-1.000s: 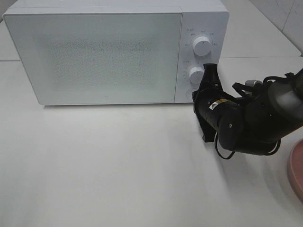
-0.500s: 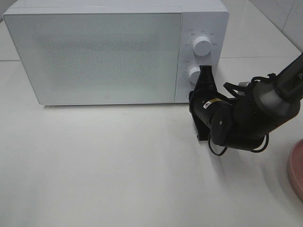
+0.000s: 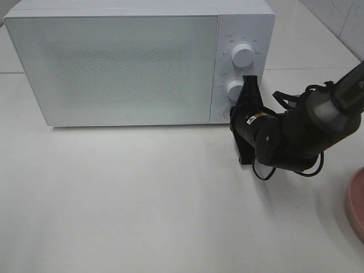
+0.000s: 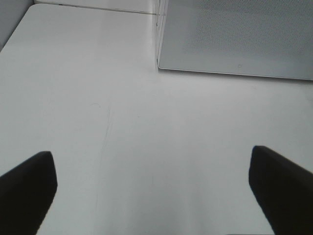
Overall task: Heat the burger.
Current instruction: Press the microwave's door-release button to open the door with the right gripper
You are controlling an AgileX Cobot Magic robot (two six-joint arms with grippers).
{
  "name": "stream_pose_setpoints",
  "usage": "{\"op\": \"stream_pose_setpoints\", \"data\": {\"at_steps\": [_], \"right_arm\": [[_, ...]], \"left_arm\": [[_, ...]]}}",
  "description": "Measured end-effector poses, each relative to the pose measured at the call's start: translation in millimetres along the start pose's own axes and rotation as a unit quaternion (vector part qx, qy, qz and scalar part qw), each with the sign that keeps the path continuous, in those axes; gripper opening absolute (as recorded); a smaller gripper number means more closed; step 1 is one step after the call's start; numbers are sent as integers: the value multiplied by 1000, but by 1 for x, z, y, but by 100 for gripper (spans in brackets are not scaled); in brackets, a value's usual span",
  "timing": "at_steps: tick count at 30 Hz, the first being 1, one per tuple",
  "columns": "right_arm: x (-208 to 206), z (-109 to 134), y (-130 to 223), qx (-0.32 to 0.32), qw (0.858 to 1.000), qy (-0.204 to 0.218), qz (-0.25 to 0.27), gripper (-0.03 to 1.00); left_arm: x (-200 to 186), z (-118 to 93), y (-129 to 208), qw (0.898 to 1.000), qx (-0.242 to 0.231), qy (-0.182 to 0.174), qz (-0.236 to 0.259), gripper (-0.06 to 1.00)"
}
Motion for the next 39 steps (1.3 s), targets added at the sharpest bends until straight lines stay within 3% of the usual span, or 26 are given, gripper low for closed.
{"op": "stream_pose_setpoints", "data": {"at_steps": [39], "right_arm": [[19,1,7,-6,999,-27,-16,2]], "left_arm": [[0,0,0,1000,0,0,0,99]]}}
Point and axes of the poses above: a point on each arm's last joint axis where the gripper is mounted, x pointing out along that axis toward the gripper, z along the wrist's bending axis when the last joint is at zero, y = z × x, the point moved 7 cm from there along x, pointing out along that axis toward the gripper, and after that the axes turned 7 degrees about x, right-handed, at the moved point
